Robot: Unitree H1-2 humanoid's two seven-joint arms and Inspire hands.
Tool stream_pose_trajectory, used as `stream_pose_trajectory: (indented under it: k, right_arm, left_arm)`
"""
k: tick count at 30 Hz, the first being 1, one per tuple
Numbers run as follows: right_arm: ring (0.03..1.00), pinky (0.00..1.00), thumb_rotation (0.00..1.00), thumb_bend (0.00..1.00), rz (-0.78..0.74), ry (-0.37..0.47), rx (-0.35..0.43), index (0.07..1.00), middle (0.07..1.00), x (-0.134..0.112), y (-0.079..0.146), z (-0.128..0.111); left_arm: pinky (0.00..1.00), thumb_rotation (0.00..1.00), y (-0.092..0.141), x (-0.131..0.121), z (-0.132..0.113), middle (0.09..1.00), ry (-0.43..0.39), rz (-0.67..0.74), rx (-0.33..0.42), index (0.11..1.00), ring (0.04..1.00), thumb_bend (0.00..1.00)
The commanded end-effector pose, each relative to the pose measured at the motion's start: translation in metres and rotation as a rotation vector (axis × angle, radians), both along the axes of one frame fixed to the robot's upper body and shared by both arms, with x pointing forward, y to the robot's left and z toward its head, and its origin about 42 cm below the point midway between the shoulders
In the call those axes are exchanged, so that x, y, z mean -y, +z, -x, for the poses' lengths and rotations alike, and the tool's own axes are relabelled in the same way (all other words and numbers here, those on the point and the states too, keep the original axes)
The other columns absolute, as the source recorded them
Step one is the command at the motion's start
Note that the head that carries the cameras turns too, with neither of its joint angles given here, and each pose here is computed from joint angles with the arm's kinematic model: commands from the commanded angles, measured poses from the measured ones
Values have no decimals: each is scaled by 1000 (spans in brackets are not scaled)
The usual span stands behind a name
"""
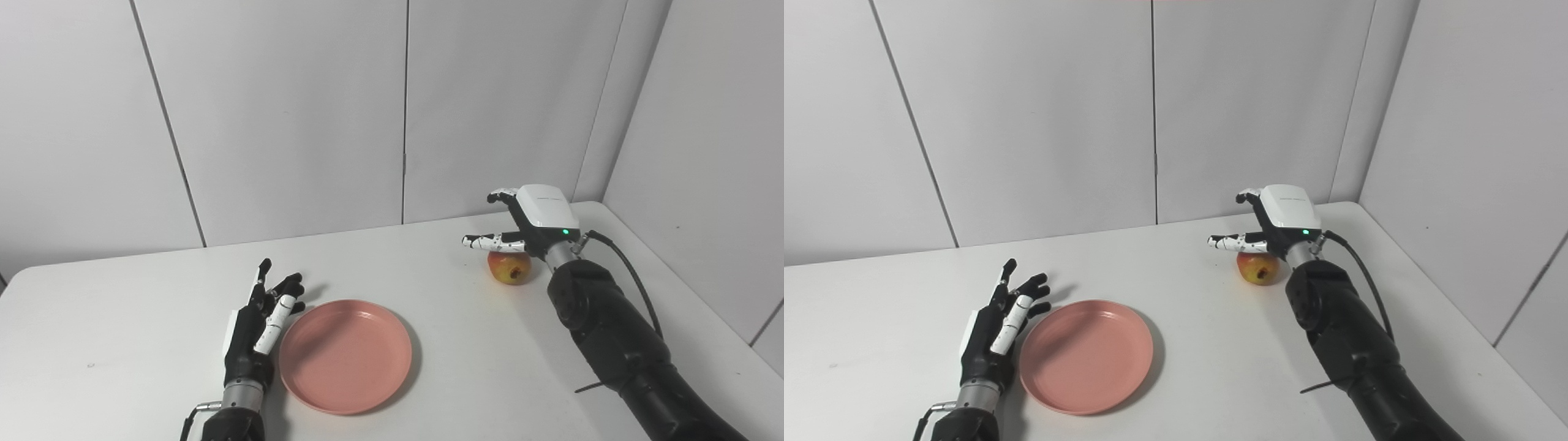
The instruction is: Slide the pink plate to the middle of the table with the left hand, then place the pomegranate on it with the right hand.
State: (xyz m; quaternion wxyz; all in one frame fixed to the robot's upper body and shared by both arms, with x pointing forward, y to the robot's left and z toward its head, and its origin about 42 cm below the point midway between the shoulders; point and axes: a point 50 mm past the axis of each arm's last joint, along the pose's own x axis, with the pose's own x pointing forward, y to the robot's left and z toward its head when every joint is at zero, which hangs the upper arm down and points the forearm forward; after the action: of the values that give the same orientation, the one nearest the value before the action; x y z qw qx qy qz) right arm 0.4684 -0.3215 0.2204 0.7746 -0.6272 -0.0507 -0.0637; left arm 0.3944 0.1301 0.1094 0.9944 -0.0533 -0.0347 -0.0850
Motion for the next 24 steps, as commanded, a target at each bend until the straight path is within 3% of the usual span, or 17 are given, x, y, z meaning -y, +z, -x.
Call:
stream_pose_trajectory:
  k: [1, 8, 24]
  right_arm:
    - [738, 639, 809, 873, 6, 0, 103, 738, 800, 2, 36, -12]
    - [730, 620, 849, 871, 5, 6, 86, 740, 801, -7, 24, -14]
    - [718, 605, 836, 874, -17, -3, 39, 722, 779, -12, 10, -6]
  left_arm:
    - [721, 641, -15, 2, 11, 800, 4, 12, -34, 993, 790, 801]
    - [711, 637, -15, 1, 12, 791, 7, 6, -37, 986, 775, 798]
    - [711, 646, -13, 2, 12, 796, 2, -1, -32, 987, 773, 807]
